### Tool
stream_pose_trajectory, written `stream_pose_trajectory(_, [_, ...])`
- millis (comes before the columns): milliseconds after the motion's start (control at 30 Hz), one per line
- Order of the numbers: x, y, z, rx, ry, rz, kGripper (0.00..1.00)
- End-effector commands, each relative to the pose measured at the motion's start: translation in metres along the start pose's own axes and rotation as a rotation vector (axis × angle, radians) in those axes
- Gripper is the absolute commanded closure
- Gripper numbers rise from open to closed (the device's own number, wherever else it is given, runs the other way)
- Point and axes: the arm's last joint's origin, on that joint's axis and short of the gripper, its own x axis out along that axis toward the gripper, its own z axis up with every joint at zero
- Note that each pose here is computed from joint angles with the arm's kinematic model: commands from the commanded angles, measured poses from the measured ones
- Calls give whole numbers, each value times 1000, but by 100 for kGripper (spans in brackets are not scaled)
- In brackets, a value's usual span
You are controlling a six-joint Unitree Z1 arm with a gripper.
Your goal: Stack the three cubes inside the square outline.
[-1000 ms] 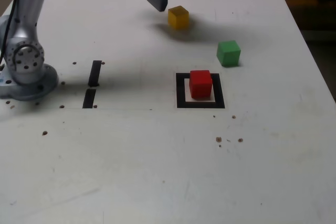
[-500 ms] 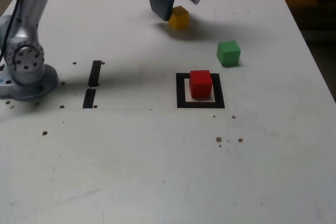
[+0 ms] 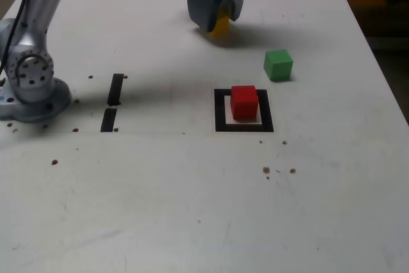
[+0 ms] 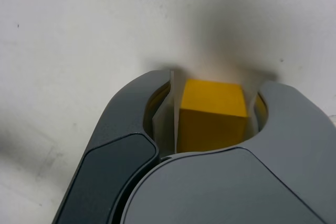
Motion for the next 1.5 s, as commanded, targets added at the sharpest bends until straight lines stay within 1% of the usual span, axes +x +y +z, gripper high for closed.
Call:
stream_pose_trajectory(0, [-1, 1, -1, -1, -4, 9, 76])
stream_pose_trajectory(133, [-8, 0, -5, 3, -13, 13, 78])
stream_pose_trajectory(200, [-16, -2, -10, 9, -20, 12, 79])
stream_pose_trajectory(267, [-30, -5, -20, 20, -29, 12, 79])
stream_pose_trajectory(367, [-62, -16, -44, 61, -47, 17, 79])
stream_pose_trajectory(433, [-87, -30, -64, 121, -67, 20, 79])
stream_pose_trajectory(533, [-117, -63, -96, 253, -102, 23, 79])
stream_pose_trajectory(633, [-132, -103, -125, 389, -120, 19, 79])
stream_pose_trajectory(700, [-133, -129, -140, 461, -120, 17, 79])
stream_pose_trajectory(733, [-131, -146, -147, 497, -114, 16, 79])
stream_pose_trajectory(800, [-126, -169, -156, 536, -102, 18, 79])
stream_pose_trajectory(933, [-114, -201, -166, 578, -78, 32, 79])
stream_pose_trajectory(1033, [-104, -220, -167, 587, -63, 38, 79])
stream_pose_trajectory(1100, [-98, -230, -163, 587, -53, 38, 79])
stream_pose_trajectory(1167, [-91, -237, -158, 586, -34, 42, 79])
stream_pose_trajectory(1333, [-73, -245, -148, 593, 14, 65, 79])
stream_pose_trajectory(1467, [-67, -243, -144, 597, 17, 74, 79])
